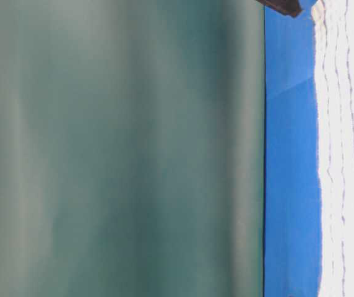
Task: Fold the blue towel.
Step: 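Move both grippers to the towel's top corners and pinch them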
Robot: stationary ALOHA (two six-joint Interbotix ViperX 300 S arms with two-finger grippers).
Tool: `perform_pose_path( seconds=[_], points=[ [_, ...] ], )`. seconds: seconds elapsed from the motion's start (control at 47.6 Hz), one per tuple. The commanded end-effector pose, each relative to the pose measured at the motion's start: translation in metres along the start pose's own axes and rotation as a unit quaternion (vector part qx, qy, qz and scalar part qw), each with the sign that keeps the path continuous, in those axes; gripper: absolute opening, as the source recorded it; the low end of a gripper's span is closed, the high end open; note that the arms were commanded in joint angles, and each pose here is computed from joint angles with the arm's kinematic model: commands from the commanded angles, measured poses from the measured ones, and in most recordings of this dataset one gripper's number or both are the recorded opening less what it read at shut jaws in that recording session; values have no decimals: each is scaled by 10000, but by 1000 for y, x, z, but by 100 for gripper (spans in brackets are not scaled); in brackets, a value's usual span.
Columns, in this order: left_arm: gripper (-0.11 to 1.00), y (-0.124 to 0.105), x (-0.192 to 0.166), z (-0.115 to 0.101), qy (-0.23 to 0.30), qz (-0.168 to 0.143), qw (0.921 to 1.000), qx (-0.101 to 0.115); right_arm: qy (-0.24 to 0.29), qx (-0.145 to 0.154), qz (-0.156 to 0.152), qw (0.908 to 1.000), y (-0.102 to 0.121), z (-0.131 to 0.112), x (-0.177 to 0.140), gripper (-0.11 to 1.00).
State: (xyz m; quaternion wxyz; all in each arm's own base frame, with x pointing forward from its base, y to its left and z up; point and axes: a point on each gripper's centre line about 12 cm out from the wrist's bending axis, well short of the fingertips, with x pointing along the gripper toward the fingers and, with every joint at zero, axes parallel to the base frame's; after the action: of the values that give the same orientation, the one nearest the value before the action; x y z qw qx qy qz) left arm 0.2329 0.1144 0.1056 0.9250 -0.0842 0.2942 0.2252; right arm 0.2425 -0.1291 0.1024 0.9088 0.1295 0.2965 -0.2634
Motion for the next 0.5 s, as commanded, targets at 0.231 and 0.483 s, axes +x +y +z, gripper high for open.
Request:
perform_pose_path(
  seconds=[0.231,0.483],
  points=[
    [84,2,23,-13,206,46,9998,-26,85,92,-110,9999,-3,-8,19,77],
    [83,2,32,-16,313,51,9995,-31,108,90,-114,9998,-3,-10,20,76]
  ],
)
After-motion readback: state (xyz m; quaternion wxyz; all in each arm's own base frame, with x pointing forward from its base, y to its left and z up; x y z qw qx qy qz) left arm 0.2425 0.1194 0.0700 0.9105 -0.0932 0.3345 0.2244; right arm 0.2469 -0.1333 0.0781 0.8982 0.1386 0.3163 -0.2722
